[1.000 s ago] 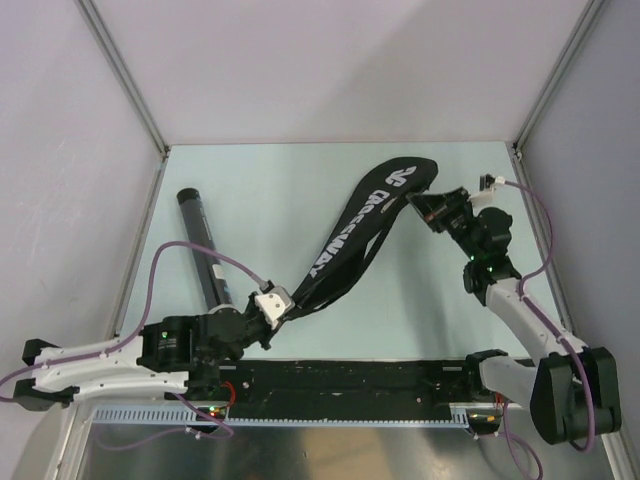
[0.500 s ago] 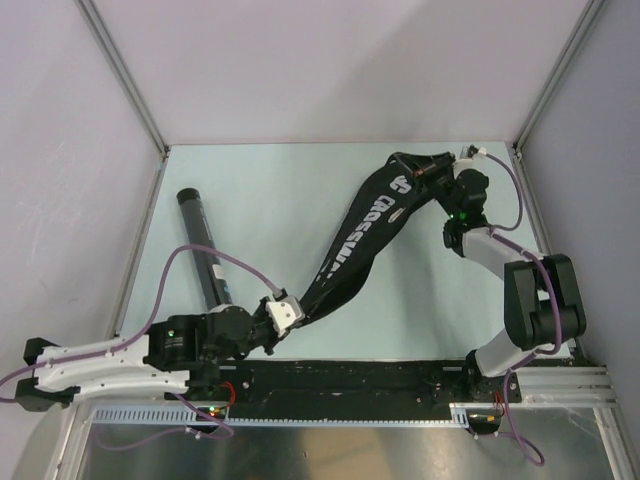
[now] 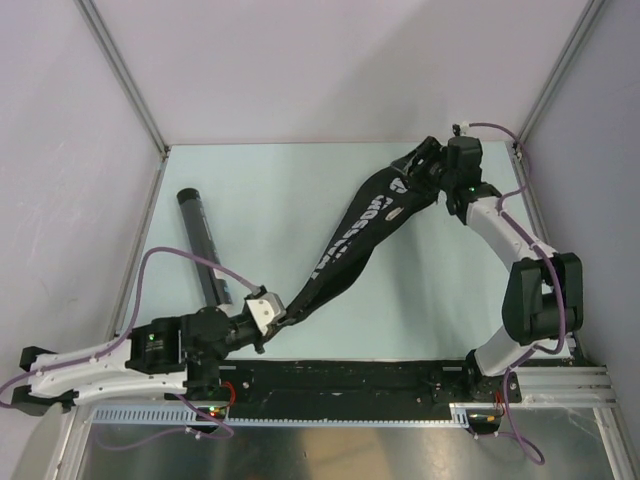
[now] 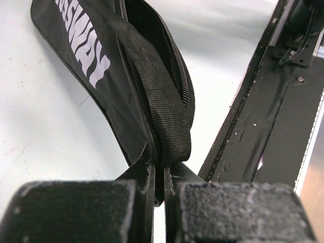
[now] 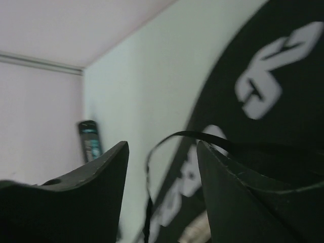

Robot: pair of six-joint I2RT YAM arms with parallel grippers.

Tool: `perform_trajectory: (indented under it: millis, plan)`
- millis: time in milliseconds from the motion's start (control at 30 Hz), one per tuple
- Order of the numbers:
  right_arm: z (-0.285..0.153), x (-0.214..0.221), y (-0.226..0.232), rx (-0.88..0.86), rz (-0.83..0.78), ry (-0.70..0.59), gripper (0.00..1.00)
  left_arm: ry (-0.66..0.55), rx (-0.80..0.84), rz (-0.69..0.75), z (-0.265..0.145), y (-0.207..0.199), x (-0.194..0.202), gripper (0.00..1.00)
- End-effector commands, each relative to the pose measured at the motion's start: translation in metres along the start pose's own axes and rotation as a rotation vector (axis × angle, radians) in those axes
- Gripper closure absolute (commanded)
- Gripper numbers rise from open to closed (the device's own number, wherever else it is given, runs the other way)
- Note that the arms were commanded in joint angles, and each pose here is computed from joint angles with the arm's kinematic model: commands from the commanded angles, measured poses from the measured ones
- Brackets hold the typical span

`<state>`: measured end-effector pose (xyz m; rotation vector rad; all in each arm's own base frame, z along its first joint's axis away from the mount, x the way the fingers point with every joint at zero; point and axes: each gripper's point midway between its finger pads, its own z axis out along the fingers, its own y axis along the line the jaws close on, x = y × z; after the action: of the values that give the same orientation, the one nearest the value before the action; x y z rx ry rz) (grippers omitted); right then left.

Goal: Pack up the badminton gear

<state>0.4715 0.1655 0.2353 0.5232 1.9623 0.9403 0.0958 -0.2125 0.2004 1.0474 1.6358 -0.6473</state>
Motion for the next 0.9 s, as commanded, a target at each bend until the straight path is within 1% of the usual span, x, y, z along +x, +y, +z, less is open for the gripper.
perform_trajectory:
  millis: [0,67,200,300,367,567,700,800,867]
  plan:
    - [-0.046,-0.013,-0.023,0.121,-0.237,0.065,0.37,-0.167,-0.023,-0.089,-0.018,0.009,-0.050,1.00]
    - [-0.063,-0.025,-0.029,0.132,-0.269,0.046,0.37,-0.180,-0.028,-0.101,-0.023,0.011,-0.056,1.00]
    - [-0.089,-0.058,-0.041,0.107,-0.303,-0.058,0.37,-0.183,-0.053,-0.122,-0.027,0.017,-0.061,1.00]
    - [-0.100,-0.072,-0.056,0.095,-0.381,-0.116,0.38,-0.187,-0.045,-0.136,-0.029,0.016,-0.066,1.00]
    - [-0.102,-0.067,-0.073,0.074,-0.442,-0.120,0.39,-0.200,-0.033,-0.152,-0.033,0.015,-0.072,1.00]
    - [-0.097,-0.040,-0.082,-0.148,-0.660,-0.115,0.43,-0.230,-0.040,-0.201,-0.046,0.019,-0.088,1.00]
    - [-0.091,-0.024,-0.095,-0.223,-0.801,-0.075,0.41,-0.224,-0.048,-0.205,-0.052,0.022,-0.093,1.00]
    - [-0.082,-0.010,-0.106,-0.277,-0.867,-0.025,0.41,-0.224,-0.046,-0.204,-0.055,0.023,-0.098,1.00]
    - [-0.075,-0.006,-0.110,-0.307,-0.912,-0.017,0.41,-0.221,-0.044,-0.199,-0.057,0.023,-0.101,1.00]
